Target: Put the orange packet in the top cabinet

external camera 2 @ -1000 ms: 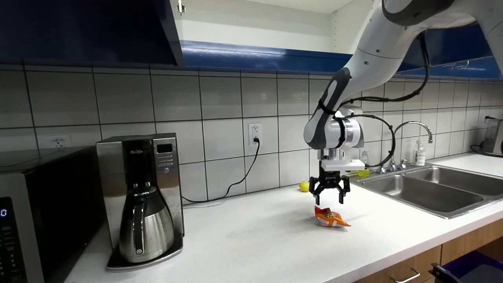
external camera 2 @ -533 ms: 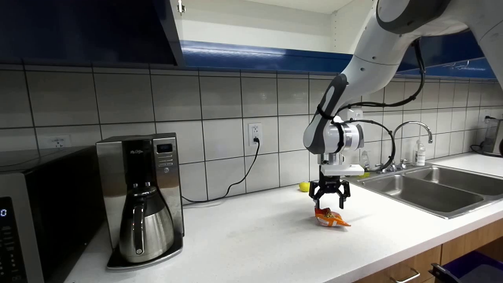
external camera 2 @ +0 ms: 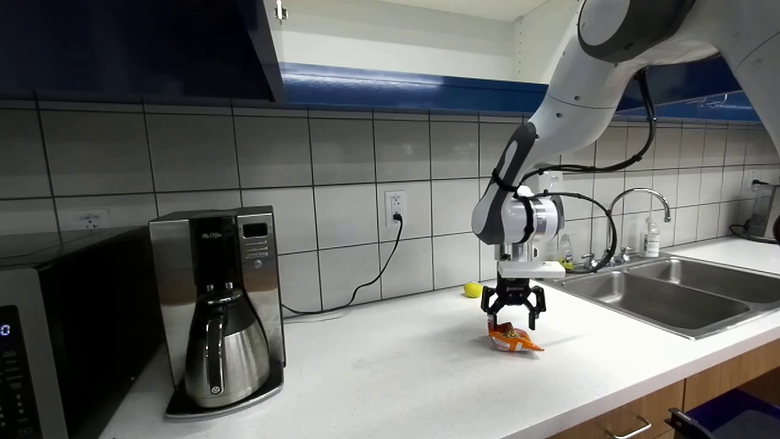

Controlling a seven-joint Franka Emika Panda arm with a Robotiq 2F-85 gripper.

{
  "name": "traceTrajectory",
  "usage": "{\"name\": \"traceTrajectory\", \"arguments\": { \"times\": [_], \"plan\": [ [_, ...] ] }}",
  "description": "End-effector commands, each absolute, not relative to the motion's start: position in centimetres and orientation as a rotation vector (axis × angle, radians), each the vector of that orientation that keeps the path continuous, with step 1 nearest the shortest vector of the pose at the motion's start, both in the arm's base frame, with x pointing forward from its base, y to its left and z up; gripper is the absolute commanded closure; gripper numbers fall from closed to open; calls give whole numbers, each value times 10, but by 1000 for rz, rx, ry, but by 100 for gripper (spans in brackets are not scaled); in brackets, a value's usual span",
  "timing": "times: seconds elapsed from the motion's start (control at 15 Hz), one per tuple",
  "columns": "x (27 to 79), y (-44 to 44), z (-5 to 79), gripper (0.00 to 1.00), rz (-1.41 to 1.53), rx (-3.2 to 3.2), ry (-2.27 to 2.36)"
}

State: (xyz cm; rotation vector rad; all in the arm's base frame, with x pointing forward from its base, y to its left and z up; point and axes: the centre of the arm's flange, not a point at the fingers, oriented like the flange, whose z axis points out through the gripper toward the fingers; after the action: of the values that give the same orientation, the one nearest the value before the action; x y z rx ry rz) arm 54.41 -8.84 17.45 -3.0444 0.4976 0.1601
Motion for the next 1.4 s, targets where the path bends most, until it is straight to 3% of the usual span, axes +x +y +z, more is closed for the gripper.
{"name": "traceTrajectory", "arguments": {
  "times": [0.0, 0.07, 0.2, 0.8, 1.33],
  "plan": [
    [552, -90, 172, 0, 142, -3022, 558],
    [553, -90, 171, 0, 144, -3022, 559],
    [554, -90, 170, 26, 148, -3025, 558],
    [561, -89, 169, 98, 152, -3030, 549],
    [564, -87, 176, 100, 140, -3034, 514]
  ]
}}
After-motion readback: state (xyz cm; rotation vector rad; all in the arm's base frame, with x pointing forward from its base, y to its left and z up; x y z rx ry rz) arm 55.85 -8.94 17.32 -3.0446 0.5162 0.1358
